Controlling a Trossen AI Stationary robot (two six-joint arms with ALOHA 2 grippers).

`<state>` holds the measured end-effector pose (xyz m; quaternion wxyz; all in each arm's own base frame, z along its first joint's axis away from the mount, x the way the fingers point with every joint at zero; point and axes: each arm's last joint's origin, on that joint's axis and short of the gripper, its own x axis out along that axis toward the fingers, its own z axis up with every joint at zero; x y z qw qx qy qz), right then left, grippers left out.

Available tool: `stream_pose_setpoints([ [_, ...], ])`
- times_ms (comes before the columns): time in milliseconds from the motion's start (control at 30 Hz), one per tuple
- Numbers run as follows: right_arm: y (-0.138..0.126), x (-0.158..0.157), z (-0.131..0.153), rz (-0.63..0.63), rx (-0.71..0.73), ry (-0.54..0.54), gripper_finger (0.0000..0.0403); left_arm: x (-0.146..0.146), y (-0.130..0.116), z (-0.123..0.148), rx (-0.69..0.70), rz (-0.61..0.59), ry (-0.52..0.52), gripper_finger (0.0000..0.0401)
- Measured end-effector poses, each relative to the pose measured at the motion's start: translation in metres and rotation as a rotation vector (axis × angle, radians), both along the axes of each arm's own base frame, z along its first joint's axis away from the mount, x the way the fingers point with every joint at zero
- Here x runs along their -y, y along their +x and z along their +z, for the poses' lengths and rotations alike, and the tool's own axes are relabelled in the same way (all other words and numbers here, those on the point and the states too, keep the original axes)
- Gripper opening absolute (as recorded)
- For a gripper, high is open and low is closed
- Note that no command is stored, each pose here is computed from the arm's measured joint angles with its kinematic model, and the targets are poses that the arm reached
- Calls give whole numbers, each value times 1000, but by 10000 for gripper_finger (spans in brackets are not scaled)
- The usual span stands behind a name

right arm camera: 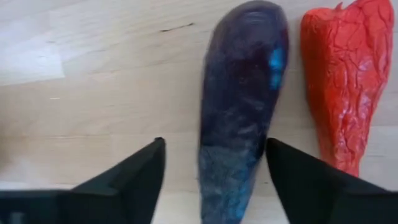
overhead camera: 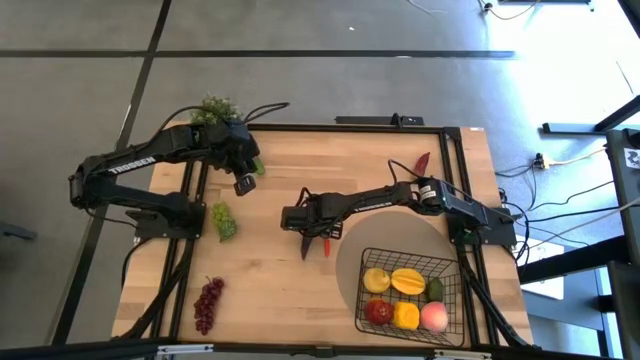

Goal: Build produce basket
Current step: Put the violet eggplant into the wire basket

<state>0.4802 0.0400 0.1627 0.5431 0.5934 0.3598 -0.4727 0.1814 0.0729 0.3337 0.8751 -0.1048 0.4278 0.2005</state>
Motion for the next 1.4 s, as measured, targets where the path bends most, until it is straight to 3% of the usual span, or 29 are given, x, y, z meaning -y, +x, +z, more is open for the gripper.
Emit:
stream_pose_setpoints([
  [233, 2, 0, -9, -20, -10, 9, 136, 0, 0, 0, 0, 0, 0, 0],
  [367, 3, 0, -9, -16, -9, 24, 97, 0, 0, 0, 1, 0, 1, 0],
  [667, 1, 0, -1, -7, -3, 4, 109, 0, 1, 0, 6, 0, 3, 0],
  [833, -1, -6, 10, 77, -1, -19, 109, 0, 0, 0, 6, 0, 3, 0],
  [1400, -22, -36, 97, 179, -113, -120, 111, 0, 1, 0, 7, 0, 3, 0],
])
